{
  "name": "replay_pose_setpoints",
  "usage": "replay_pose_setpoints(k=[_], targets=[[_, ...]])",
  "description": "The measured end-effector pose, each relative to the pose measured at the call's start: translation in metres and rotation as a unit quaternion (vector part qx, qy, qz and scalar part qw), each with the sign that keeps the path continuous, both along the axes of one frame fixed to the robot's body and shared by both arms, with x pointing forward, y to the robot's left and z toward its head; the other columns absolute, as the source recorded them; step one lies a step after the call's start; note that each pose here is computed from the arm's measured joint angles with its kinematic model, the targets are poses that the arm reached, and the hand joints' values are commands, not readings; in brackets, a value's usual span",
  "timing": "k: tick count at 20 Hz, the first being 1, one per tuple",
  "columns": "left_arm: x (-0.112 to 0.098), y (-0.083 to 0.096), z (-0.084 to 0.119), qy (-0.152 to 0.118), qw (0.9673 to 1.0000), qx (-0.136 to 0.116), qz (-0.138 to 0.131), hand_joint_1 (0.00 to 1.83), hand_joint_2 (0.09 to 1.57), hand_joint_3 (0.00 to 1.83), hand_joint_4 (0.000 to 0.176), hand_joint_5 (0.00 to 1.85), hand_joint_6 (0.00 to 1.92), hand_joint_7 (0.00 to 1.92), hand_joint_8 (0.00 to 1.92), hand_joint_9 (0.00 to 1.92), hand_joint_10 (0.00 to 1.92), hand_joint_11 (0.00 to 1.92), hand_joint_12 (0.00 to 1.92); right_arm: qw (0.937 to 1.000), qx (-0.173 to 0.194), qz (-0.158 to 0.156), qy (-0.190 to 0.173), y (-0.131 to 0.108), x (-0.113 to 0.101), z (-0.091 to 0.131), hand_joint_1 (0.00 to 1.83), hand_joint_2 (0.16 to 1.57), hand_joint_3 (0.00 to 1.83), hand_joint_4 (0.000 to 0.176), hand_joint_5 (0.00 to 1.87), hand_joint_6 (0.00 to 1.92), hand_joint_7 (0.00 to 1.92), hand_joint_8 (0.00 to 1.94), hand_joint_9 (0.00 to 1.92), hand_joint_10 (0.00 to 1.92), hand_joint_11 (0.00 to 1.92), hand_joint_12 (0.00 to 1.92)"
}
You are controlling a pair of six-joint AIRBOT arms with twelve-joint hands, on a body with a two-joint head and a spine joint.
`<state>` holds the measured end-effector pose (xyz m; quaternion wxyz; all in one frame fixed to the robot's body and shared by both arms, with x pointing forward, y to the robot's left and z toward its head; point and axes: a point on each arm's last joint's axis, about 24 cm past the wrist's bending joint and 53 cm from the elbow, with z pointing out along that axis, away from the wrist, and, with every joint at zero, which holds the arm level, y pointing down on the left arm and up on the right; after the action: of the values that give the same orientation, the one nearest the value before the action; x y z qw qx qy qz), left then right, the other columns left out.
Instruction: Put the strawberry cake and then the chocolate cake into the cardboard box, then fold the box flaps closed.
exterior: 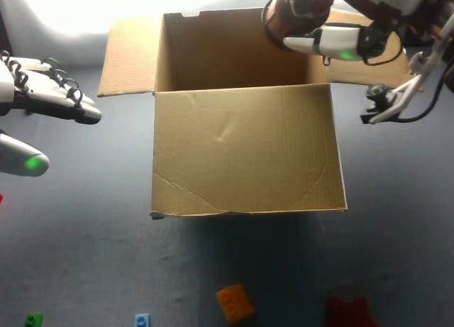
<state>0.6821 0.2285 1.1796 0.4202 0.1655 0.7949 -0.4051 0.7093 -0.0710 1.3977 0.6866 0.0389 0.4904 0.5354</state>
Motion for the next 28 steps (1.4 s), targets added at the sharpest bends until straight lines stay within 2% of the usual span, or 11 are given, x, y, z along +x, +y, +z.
replay_pose_setpoints(k=[4, 7, 9, 10, 11, 13, 16, 17, 22, 25, 28], targets=[[-0.001, -0.007, 0.001, -0.001, 1.0, -0.006, -0.001, 0.0, 1.26, 0.0, 0.0, 0.2, 0.0, 0.23, 0.0, 0.21, 0.0, 0.0, 0.71, 0.9996, -0.006, 0.014, 0.026, 0.013, 0.005, -0.026, 1.16, 1.22, 0.0, 0.015, 0.83, 1.23, 0.75, 1.39, 0.51, 1.42, 0.17, 1.92], [-0.002, -0.013, 0.002, -0.004, 0.9999, -0.01, -0.005, 0.0, 1.25, 0.0, 0.0, 0.2, 0.0, 0.23, 0.0, 0.21, 0.0, 0.0, 0.74, 0.9996, -0.006, 0.019, 0.018, 0.019, 0.002, -0.026, 1.15, 1.24, 0.0, 0.0, 0.8, 1.22, 0.71, 1.5, 0.46, 1.52, 0.16, 1.92], [0.001, -0.012, 0.003, -0.012, 0.9999, -0.007, 0.001, 0.0, 1.26, 0.0, 0.0, 0.19, 0.0, 0.22, 0.0, 0.2, 0.0, 0.0, 0.72, 0.9996, -0.007, 0.022, 0.015, 0.022, 0.001, -0.027, 0.94, 1.19, 0.0, 0.0, 0.35, 0.8, 0.47, 0.82, 0.34, 1.36, 0.11, 1.92], [0.003, -0.011, 0.005, -0.014, 0.9998, -0.011, 0.005, 0.0, 1.26, 0.0, 0.0, 0.2, 0.0, 0.22, 0.0, 0.2, 0.0, 0.0, 0.71, 0.9996, -0.007, 0.022, 0.015, 0.022, 0.001, -0.028, 0.78, 1.16, 0.0, 0.0, 0.13, 0.49, 0.34, 0.44, 0.21, 1.14, 0.02, 1.89], [0.005, -0.01, 0.007, -0.015, 0.9997, -0.015, 0.009, 0.0, 1.26, 0.0, 0.0, 0.2, 0.0, 0.22, 0.0, 0.2, 0.0, 0.0, 0.71, 0.9997, -0.006, 0.021, 0.015, 0.021, 0.001, -0.028, 0.73, 1.13, 0.0, 0.0, 0.06, 0.26, 0.3, 0.21, 0.14, 0.98, 0.0, 1.82], [0.007, -0.01, 0.008, -0.016, 0.9996, -0.02, 0.014, 0.0, 1.25, 0.0, 0.0, 0.21, 0.0, 0.23, 0.0, 0.21, 0.0, 0.0, 0.76, 0.9997, -0.007, 0.021, 0.015, 0.02, 0.0, -0.029, 0.64, 1.04, 0.0, 0.0, 0.0, 0.02, 0.13, 0.02, 0.02, 0.54, 0.0, 1.33], [0.008, -0.009, 0.008, -0.016, 0.9996, -0.019, 0.016, 0.0, 1.25, 0.0, 0.0, 0.21, 0.0, 0.23, 0.0, 0.22, 0.01, 0.0, 0.76, 0.9997, -0.005, 0.018, 0.015, 0.015, -0.001, -0.027, 0.65, 1.02, 0.0, 0.0, 0.0, 0.0, 0.05, 0.0, 0.01, 0.23, 0.0, 0.65], [0.008, -0.009, 0.009, -0.017, 0.9995, -0.02, 0.017, 0.0, 1.25, 0.0, 0.0, 0.22, 0.01, 0.24, 0.0, 0.22, 0.01, 0.0, 0.77, 0.9997, -0.004, 0.019, 0.016, 0.015, -0.002, -0.027, 0.65, 1.02, 0.0, 0.0, 0.0, 0.0, 0.05, 0.0, 0.01, 0.21, 0.0, 0.56], [0.016, -0.013, 0.035, -0.045, 0.9979, -0.042, 0.021, 0.0, 1.25, 0.0, 0.0, 0.19, 0.0, 0.22, 0.0, 0.19, 0.0, 0.0, 0.71, 0.9995, -0.029, -0.003, 0.015, -0.015, -0.012, -0.023, 0.67, 1.01, 0.0, 0.0, 0.0, 0.0, 0.07, 0.0, 0.03, 0.22, 0.0, 0.71], [0.021, -0.012, 0.049, -0.059, 0.9965, -0.053, 0.027, 0.0, 1.26, 0.0, 0.0, 0.2, 0.0, 0.23, 0.0, 0.2, 0.0, 0.0, 0.7, 0.9989, -0.041, -0.024, 0.002, -0.037, -0.024, -0.017, 0.47, 1.06, 0.01, 0.0, 0.0, 0.0, 0.08, 0.0, 0.03, 0.22, 0.0, 0.66], [0.022, -0.013, 0.058, -0.067, 0.9955, -0.061, 0.026, 0.0, 1.26, 0.0, 0.0, 0.19, 0.0, 0.21, 0.0, 0.2, 0.0, 0.0, 0.68, 0.9976, -0.03, -0.057, 0.027, -0.076, -0.031, -0.018, 0.27, 1.1, 0.01, 0.0, 0.0, 0.0, 0.07, 0.0, 0.01, 0.21, 0.0, 0.59]])
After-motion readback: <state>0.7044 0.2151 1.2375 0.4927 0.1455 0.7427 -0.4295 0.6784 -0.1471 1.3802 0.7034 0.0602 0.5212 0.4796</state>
